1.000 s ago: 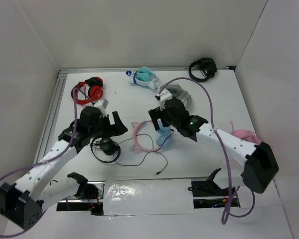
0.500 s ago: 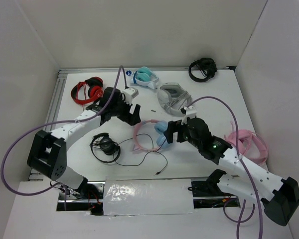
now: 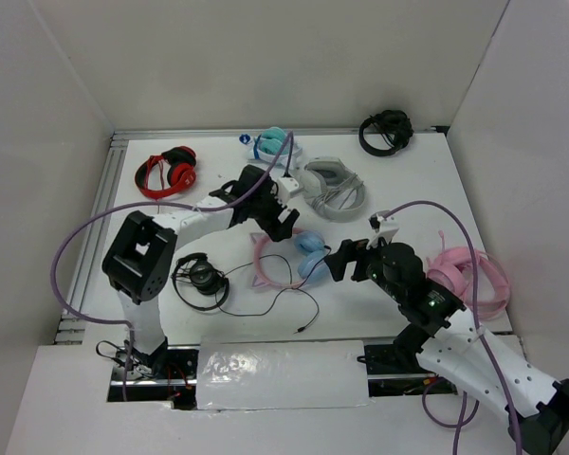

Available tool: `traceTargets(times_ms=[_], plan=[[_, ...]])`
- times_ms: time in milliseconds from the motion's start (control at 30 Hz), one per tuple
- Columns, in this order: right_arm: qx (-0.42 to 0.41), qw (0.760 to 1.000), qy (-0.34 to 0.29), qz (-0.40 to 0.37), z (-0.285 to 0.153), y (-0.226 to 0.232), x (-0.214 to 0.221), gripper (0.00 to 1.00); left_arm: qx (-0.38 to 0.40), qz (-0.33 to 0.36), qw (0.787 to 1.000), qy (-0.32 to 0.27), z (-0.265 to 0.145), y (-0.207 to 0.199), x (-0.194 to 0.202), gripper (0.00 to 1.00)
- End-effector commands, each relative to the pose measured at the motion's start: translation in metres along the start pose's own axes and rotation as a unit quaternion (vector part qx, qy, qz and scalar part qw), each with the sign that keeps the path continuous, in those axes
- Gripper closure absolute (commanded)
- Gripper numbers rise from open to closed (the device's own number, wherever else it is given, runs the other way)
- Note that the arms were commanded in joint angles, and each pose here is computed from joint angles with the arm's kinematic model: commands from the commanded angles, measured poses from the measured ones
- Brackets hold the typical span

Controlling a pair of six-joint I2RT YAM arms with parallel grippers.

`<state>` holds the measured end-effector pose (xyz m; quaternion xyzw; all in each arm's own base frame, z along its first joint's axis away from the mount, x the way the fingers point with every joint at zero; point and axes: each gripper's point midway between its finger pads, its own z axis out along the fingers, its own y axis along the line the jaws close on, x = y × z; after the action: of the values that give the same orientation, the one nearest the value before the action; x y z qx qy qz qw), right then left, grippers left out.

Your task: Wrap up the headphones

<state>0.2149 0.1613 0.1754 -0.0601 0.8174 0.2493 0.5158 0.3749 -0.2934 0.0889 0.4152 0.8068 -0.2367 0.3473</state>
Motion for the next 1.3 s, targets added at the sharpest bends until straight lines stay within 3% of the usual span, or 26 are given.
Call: traceTargets(times_ms=[0,267,300,333,400,467,500,600,733,833,1100,1200,1267], plan=[[0.011,1.000,0.008,0.013,-0.002,-0.006,0.007,0.00,-0.037,0.040,0.999,0.007,0.016,0.011,-0.004,0.01],[0.020,1.000,0.009,0.019,-0.007,-0.011,0.009,0.00,-0.097,0.027,0.994,0.049,0.042,0.040,0.022,0.04],[0.022,1.000,0.008,0.020,-0.008,-0.013,0.010,0.00,-0.103,0.021,0.993,0.052,0.045,0.043,0.023,0.22],[0.022,1.000,0.007,0.020,-0.008,-0.012,0.009,0.00,-0.102,0.021,0.993,0.053,0.046,0.043,0.025,0.22],[0.021,1.000,0.005,0.021,-0.010,-0.012,0.008,0.00,-0.115,0.015,0.992,0.052,0.045,0.047,0.023,0.33],[0.015,1.000,0.004,0.021,-0.010,-0.010,0.007,0.00,-0.130,0.019,0.991,0.037,0.041,0.051,0.016,0.60],[0.012,1.000,0.003,0.022,-0.010,-0.009,0.006,0.00,-0.142,0.019,0.989,0.031,0.037,0.053,0.013,0.80],[0.003,1.000,0.009,0.023,-0.009,-0.004,0.006,0.00,-0.159,0.013,0.987,0.014,0.023,0.056,-0.001,0.98],[-0.009,0.999,0.022,0.027,-0.003,0.004,0.006,0.00,-0.239,-0.031,0.970,0.014,-0.010,0.072,-0.021,1.00],[-0.011,0.999,0.028,0.038,0.000,0.008,0.005,0.00,-0.255,-0.053,0.965,0.016,-0.024,0.069,-0.026,1.00],[-0.075,0.992,0.018,0.097,0.003,0.053,-0.008,0.00,-0.271,-0.178,0.946,0.010,-0.080,0.027,-0.042,1.00],[-0.093,0.988,0.000,0.123,0.003,0.069,-0.015,0.00,-0.297,-0.233,0.926,0.022,-0.097,0.016,-0.041,1.00],[-0.076,0.987,-0.008,0.144,0.007,0.068,-0.018,0.00,-0.335,-0.282,0.898,0.038,-0.110,0.010,-0.034,1.00]])
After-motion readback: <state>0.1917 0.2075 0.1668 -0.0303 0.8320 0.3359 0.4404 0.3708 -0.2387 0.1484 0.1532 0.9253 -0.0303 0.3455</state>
